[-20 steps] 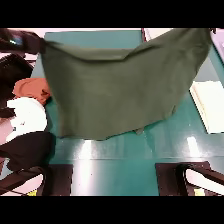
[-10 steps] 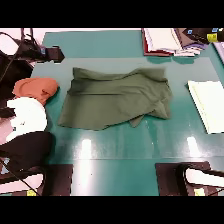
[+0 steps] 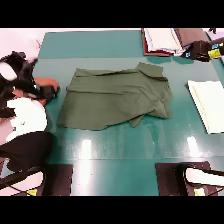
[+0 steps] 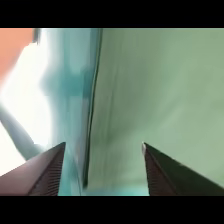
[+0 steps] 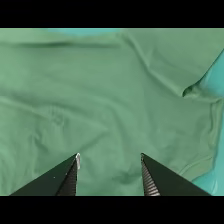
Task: Fold the shirts.
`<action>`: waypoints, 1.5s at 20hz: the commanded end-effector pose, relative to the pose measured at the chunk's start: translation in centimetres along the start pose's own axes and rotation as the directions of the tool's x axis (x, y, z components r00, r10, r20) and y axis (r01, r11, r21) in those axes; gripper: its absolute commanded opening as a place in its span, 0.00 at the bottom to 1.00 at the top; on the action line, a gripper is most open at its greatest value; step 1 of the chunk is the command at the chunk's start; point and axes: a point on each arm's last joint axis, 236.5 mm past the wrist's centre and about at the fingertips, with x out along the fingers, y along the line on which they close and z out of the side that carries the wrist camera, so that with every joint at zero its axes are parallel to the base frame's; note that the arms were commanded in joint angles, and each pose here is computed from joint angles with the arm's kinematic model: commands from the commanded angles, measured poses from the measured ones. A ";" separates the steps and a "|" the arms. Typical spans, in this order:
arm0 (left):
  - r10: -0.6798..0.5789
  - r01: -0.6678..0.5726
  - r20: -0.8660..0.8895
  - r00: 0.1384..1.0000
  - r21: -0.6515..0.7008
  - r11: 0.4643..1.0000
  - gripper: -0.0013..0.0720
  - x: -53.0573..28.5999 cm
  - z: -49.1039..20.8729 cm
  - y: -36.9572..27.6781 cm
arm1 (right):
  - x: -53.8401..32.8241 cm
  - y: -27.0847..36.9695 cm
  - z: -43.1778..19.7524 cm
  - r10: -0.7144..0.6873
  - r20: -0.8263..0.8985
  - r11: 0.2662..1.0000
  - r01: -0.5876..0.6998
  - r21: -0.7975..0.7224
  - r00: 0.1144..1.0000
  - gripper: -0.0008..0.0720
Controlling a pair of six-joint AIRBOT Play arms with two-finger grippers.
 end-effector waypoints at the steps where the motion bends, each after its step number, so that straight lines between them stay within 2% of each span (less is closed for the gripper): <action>1: 0.004 -0.007 -0.101 0.995 -0.031 0.999 0.79 3.3 -5.8 1.2 | 0.1 0.3 -1.2 0.008 -0.051 1.000 -0.008 -0.004 0.999 0.61; 3: 0.008 -0.010 -0.056 0.998 -0.036 0.999 0.79 3.9 -5.0 1.4 | 0.1 -0.3 -1.6 0.003 -0.063 1.000 -0.002 0.016 0.998 0.61; 5: -0.012 0.016 0.069 0.998 -0.054 0.998 0.79 3.5 -1.8 0.8 | 0.5 -1.1 -3.1 0.001 -0.088 0.999 0.004 0.052 0.996 0.61; 8: -0.098 0.128 0.252 0.963 -0.107 0.986 0.79 2.1 3.2 -1.4 | 2.0 -3.0 -6.1 -0.008 -0.117 0.991 0.024 0.132 0.993 0.61; 10: -0.123 0.165 0.301 0.946 -0.118 0.979 0.79 1.7 5.9 -2.0 | 3.0 -3.8 -7.8 -0.015 -0.123 0.985 0.036 0.170 0.992 0.61; 16: -0.161 0.203 0.288 0.944 -0.121 0.972 0.79 5.2 12.2 -2.5 | 4.6 -4.4 -11.1 -0.012 -0.160 0.975 0.047 0.217 0.987 0.61; 22: -0.195 0.211 0.215 0.957 -0.053 0.976 0.79 11.4 13.2 -5.2 | 4.9 -5.0 -10.8 -0.030 -0.140 0.973 0.061 0.221 0.990 0.61; 26: -0.187 0.203 0.224 0.957 -0.053 0.978 0.79 11.2 13.8 -4.7 | 4.4 -8.0 -11.5 -0.086 -0.162 0.954 0.128 0.269 0.983 0.61; 27: -0.189 0.204 0.224 0.956 -0.048 0.978 0.65 10.9 13.9 -4.7 | 4.5 -9.0 -12.0 -0.087 -0.178 0.944 0.138 0.299 0.980 0.61; 28: -0.193 0.208 0.225 0.955 -0.044 0.977 0.44 10.6 14.1 -4.9 | 4.7 -10.0 -12.8 -0.079 -0.207 0.933 0.146 0.329 0.975 0.61; 29: -0.199 0.211 0.226 0.954 -0.033 0.977 0.18 10.2 14.4 -5.2 | 5.2 -10.9 -13.5 -0.068 -0.236 0.922 0.151 0.355 0.969 0.64; 30: -0.203 0.215 0.236 0.950 -0.025 0.976 0.05 9.6 15.0 -5.4 | 5.9 -11.9 -14.2 -0.057 -0.261 0.910 0.157 0.383 0.964 0.67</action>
